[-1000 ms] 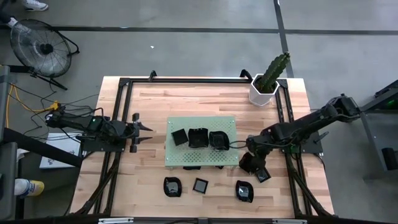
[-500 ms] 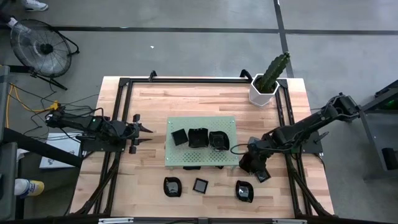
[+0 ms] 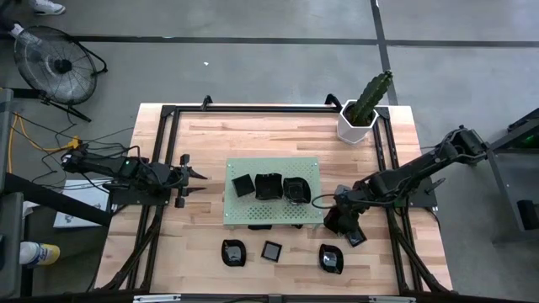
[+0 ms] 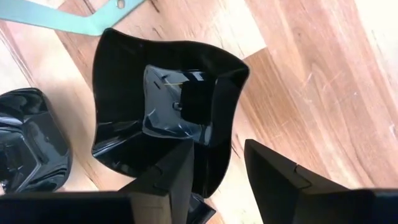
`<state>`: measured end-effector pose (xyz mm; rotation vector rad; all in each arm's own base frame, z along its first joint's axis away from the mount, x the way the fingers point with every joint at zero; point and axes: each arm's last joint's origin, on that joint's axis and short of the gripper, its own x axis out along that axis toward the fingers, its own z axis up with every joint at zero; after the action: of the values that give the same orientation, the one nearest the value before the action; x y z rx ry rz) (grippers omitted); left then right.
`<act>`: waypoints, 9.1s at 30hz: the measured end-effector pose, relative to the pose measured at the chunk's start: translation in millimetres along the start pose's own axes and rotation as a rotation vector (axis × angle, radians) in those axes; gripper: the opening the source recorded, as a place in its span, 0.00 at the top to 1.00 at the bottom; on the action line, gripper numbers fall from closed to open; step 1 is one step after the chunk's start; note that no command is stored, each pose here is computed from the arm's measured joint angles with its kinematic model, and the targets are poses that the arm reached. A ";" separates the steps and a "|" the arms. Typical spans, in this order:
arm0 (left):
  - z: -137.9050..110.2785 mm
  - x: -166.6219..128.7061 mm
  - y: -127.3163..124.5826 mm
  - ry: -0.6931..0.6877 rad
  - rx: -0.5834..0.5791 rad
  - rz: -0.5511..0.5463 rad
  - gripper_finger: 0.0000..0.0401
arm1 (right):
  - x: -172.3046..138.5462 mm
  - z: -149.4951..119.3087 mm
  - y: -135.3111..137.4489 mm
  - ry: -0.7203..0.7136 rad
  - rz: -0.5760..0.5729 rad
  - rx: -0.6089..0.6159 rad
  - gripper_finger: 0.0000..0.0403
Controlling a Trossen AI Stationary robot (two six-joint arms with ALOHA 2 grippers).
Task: Pick & Place Mini shaped plates
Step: Stack the black wave square shaped bowl on top of the black wave square shaped bowl on the shelf, then stack the black square shaped plate on top of the black square shaped plate on the shelf
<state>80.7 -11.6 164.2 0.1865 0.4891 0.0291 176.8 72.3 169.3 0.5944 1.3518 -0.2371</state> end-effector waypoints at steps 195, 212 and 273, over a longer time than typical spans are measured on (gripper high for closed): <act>0.5 -0.1 0.5 -0.003 -0.002 0.013 0.61 | -129.1 156.2 89.8 -0.411 0.303 0.281 0.86; 0.5 -0.1 0.5 -0.003 -0.002 0.014 0.61 | -157.7 41.1 72.4 -0.323 -0.305 0.143 0.91; 0.5 -0.2 0.5 -0.004 -0.002 0.013 0.61 | 2.6 -74.5 59.4 -0.003 -0.249 0.423 0.65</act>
<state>80.8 -11.2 164.8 0.1880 0.4842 0.0423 143.7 161.5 175.1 0.7738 1.3804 -0.7388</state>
